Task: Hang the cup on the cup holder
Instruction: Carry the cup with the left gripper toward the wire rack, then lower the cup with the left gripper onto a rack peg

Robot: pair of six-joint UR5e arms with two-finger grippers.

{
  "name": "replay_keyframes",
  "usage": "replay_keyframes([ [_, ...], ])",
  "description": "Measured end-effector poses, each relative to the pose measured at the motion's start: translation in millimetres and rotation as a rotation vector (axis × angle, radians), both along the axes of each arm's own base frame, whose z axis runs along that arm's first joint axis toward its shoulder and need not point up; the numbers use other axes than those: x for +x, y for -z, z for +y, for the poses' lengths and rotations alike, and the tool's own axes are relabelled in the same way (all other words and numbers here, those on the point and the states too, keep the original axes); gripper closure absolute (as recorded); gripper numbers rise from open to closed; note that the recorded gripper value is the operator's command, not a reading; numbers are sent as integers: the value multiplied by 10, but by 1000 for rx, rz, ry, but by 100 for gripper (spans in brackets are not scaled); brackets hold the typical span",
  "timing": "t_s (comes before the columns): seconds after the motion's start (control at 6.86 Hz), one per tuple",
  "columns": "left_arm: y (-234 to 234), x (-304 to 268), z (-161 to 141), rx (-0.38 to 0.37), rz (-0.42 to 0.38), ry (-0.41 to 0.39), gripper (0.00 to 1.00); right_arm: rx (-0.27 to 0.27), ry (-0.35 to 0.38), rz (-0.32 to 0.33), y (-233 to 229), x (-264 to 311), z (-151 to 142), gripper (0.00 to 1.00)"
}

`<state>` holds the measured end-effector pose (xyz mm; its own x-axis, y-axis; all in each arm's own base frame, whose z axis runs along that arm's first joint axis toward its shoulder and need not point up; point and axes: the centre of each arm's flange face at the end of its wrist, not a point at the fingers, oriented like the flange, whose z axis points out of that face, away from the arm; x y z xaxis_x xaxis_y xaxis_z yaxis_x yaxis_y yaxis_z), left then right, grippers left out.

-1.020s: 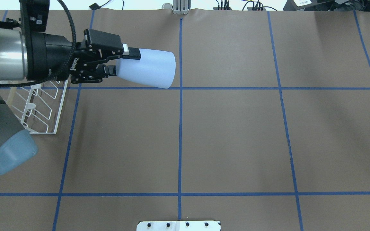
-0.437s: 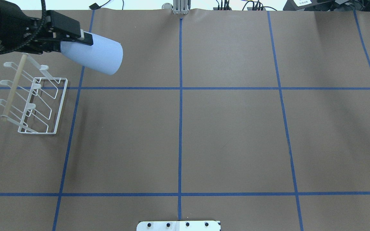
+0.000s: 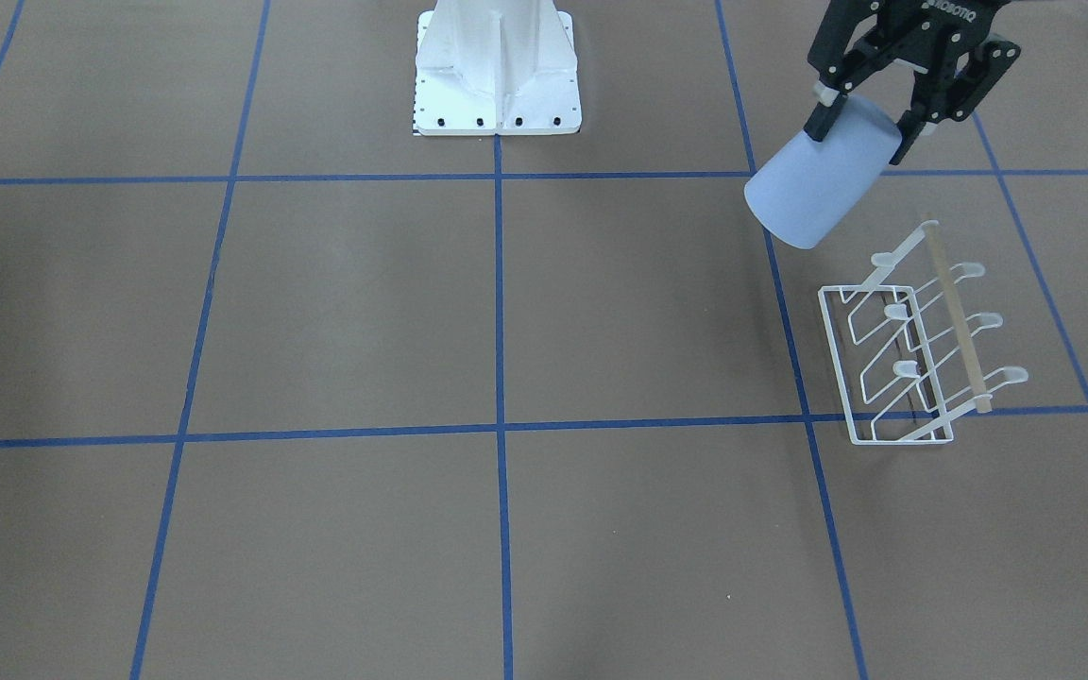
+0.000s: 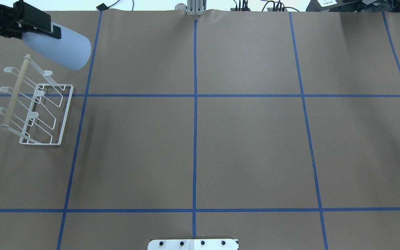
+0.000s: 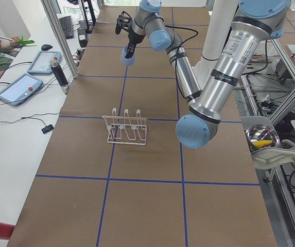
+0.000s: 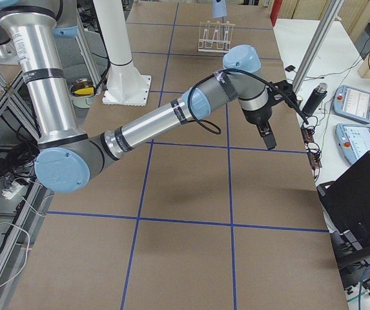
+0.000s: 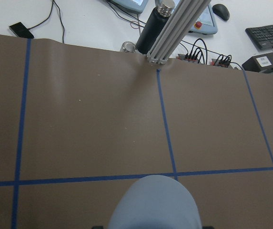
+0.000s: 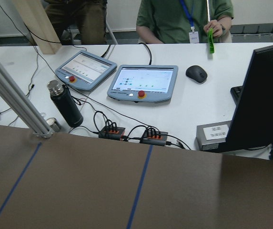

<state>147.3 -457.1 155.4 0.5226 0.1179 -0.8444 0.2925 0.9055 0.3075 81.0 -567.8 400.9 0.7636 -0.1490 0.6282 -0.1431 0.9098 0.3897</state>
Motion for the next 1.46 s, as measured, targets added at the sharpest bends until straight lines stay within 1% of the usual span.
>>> replay_keyframes([
  [0.15,-93,-97,-73,8,-65,-12,100,-121,51,21,-163,-76,46,0],
  [0.29,-202,-177,-176,16,-131,-23,100,-221,114,42,-320,-173,101,0],
  [0.44,-312,-202,-312,16,-184,-30,100,-305,150,52,-449,-215,165,0],
  [0.58,-426,-167,-514,4,-227,-38,100,-379,169,59,-559,-237,234,0],
  [0.73,-523,-98,-752,-12,-262,-52,100,-421,176,65,-644,-247,286,0],
  [0.87,-643,-25,-980,-24,-297,-78,100,-440,178,66,-696,-253,315,0],
  [1.17,-939,44,-1267,-33,-364,-143,100,-449,180,59,-728,-266,322,0],
  [1.46,-1197,100,-1365,-45,-418,-212,100,-445,182,54,-728,-273,316,0],
])
